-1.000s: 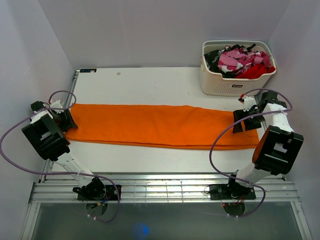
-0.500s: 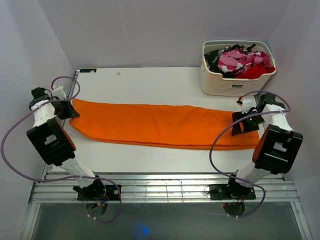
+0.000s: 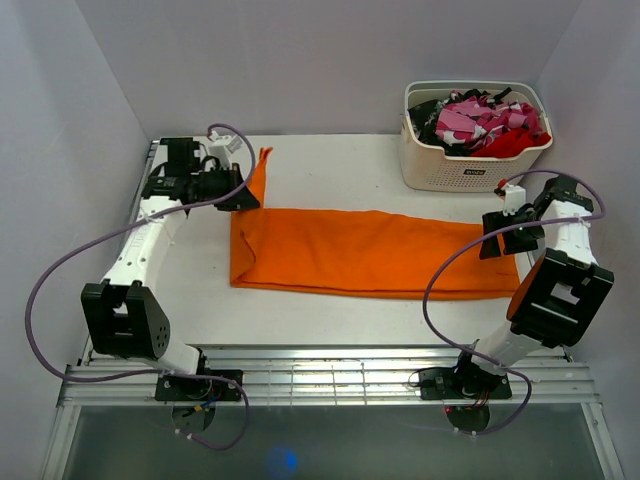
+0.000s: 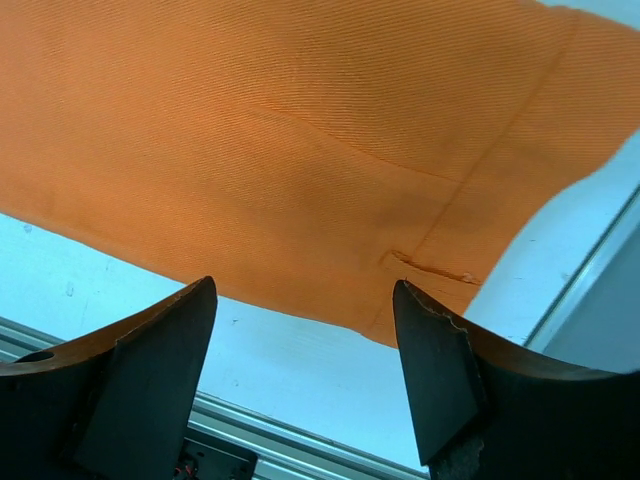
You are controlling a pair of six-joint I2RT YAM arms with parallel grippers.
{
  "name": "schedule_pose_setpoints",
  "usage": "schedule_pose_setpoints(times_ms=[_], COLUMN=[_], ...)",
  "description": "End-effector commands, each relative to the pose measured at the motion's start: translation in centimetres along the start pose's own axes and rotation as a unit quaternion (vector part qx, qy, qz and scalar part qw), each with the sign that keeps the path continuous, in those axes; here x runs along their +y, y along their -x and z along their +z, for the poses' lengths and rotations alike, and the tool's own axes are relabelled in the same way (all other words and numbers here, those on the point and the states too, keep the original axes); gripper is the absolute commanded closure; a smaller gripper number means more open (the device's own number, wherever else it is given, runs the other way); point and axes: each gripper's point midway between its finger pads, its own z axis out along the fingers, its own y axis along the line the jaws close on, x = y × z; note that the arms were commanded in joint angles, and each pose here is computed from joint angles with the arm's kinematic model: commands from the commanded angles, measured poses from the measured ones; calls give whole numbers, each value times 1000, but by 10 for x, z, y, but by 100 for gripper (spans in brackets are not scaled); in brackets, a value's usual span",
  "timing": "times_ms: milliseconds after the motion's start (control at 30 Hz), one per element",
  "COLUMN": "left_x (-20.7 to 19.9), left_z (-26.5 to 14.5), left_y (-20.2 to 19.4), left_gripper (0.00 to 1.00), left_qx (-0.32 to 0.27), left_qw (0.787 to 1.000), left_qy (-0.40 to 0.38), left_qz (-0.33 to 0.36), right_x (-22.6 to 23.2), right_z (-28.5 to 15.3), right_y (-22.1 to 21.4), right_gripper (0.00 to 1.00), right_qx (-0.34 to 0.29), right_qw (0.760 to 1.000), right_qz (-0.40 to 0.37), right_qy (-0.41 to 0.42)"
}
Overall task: Fold and stack the trousers
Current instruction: Fold the trousers
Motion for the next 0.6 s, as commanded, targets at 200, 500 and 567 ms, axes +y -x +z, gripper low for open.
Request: schedule_pose_setpoints(times_ms=[200,500,567], left_x=[-42,-67,-73], left_z=[87,131,136], left_y=[-34,-83,-88], left_gripper=[100,100,100], left_qx=[37,70,73], left_qw=[998,997,997], left_qy=[23,9,7], left_qz=[-35,-29,-27], right_x=[-16,-18,-17], right_z=[-13,-10,-9], right_y=[-3,-8,-9], right_gripper=[23,23,23], right_qx=[1,9,11], right_qw=[1000,1000,1000], right_qz=[9,14,16], right_qy=[0,2,4])
